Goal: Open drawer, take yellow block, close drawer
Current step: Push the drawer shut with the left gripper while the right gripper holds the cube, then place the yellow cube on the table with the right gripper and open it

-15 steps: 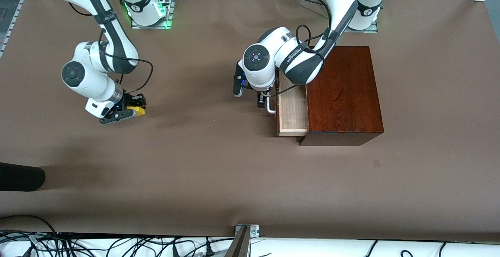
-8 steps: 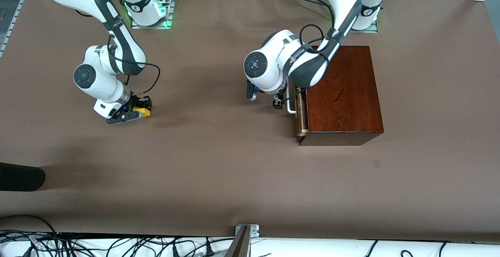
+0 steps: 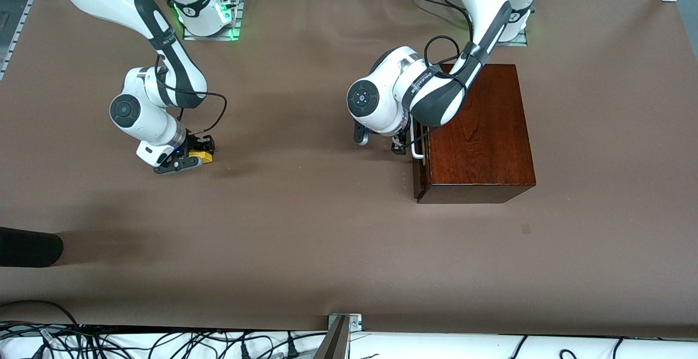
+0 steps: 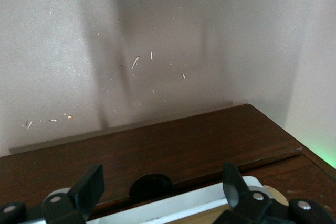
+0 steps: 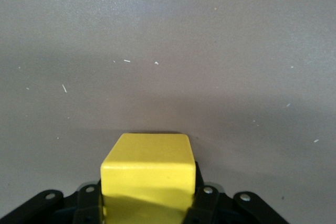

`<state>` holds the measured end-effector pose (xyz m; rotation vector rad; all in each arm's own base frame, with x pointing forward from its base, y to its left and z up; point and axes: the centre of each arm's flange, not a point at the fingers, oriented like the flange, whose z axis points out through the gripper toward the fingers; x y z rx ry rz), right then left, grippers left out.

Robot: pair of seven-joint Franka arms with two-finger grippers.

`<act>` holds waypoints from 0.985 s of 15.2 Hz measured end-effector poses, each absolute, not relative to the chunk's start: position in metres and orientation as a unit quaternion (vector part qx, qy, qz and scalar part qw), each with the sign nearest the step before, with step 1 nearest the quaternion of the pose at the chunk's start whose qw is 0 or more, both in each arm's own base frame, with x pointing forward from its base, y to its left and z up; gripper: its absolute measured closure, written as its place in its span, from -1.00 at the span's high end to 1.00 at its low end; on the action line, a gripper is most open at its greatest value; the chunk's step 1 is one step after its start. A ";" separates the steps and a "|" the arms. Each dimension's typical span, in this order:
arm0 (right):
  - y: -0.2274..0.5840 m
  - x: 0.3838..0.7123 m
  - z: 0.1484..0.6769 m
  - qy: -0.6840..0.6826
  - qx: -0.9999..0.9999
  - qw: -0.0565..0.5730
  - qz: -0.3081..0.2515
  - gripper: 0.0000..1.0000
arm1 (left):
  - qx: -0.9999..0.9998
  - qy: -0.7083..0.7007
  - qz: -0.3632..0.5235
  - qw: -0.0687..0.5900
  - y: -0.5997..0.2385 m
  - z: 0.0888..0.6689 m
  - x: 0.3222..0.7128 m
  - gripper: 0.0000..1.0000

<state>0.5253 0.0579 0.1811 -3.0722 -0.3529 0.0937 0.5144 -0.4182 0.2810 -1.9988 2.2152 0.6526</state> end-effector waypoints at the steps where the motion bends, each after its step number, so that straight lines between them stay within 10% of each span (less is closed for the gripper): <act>1: 0.058 0.525 0.181 -0.114 -0.993 0.024 0.030 0.11 | -0.655 0.724 0.213 0.043 -0.419 0.281 0.514 1.00; 7: 0.060 0.538 0.206 -0.116 -0.993 0.024 -0.002 0.94 | -0.737 0.658 0.152 -0.037 -0.439 0.323 0.513 1.00; 15: 0.063 0.557 0.328 -0.119 -0.989 0.028 -0.085 1.00 | -0.861 0.503 0.066 -0.027 -0.339 0.484 0.556 1.00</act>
